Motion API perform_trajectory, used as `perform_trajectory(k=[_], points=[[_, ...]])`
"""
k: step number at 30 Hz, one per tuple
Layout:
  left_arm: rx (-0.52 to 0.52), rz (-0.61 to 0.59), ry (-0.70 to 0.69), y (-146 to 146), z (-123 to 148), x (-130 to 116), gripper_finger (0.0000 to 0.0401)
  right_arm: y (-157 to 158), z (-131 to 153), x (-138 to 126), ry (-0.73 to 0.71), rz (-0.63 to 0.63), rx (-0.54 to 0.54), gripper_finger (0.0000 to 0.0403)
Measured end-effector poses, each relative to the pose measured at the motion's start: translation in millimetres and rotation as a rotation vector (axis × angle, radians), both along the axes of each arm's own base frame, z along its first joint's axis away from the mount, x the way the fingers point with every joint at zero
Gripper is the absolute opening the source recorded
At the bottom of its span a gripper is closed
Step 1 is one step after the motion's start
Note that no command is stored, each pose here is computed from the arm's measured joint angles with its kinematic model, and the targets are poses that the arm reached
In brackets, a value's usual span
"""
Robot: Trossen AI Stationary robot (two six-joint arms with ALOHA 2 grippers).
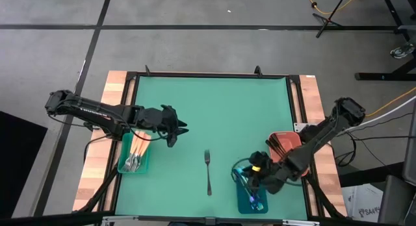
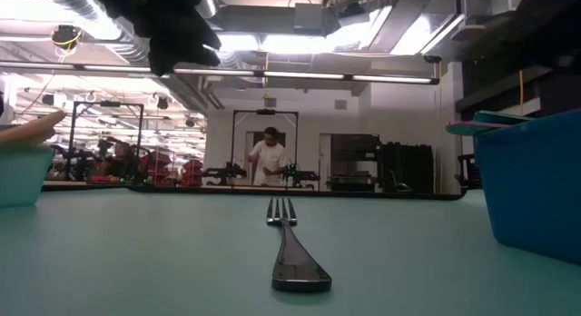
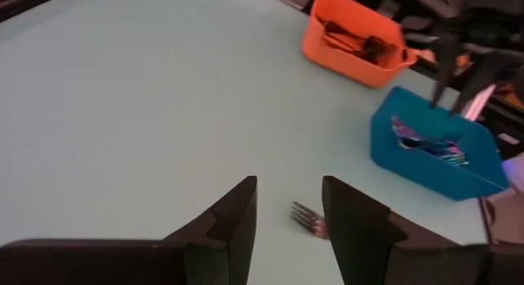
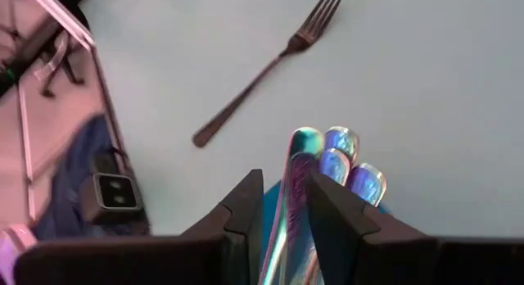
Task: Sort silverware by color (type)
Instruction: Put the black fork into the orange bin
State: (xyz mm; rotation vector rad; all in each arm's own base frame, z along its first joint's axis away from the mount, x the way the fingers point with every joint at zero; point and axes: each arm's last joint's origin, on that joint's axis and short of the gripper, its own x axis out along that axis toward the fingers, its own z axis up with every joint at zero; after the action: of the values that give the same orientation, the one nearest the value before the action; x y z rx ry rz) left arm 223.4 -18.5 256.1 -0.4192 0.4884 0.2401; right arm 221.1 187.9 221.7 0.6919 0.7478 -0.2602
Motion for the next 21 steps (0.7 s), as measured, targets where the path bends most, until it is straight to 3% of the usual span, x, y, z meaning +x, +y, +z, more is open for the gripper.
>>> perform_trajectory(k=[11,21], points=[[0.000,-0.019,-0.020,-5.1,1.6,0.5,0.0133,-47.8,0.5,37.4,0.033,0.218,-0.219,0.0083],[0.040,-0.041,-0.011,-5.1,1.3,0.4,0.0133,-95.8,23.1,80.9,-0.286,0.609,-0.481,0.0083]])
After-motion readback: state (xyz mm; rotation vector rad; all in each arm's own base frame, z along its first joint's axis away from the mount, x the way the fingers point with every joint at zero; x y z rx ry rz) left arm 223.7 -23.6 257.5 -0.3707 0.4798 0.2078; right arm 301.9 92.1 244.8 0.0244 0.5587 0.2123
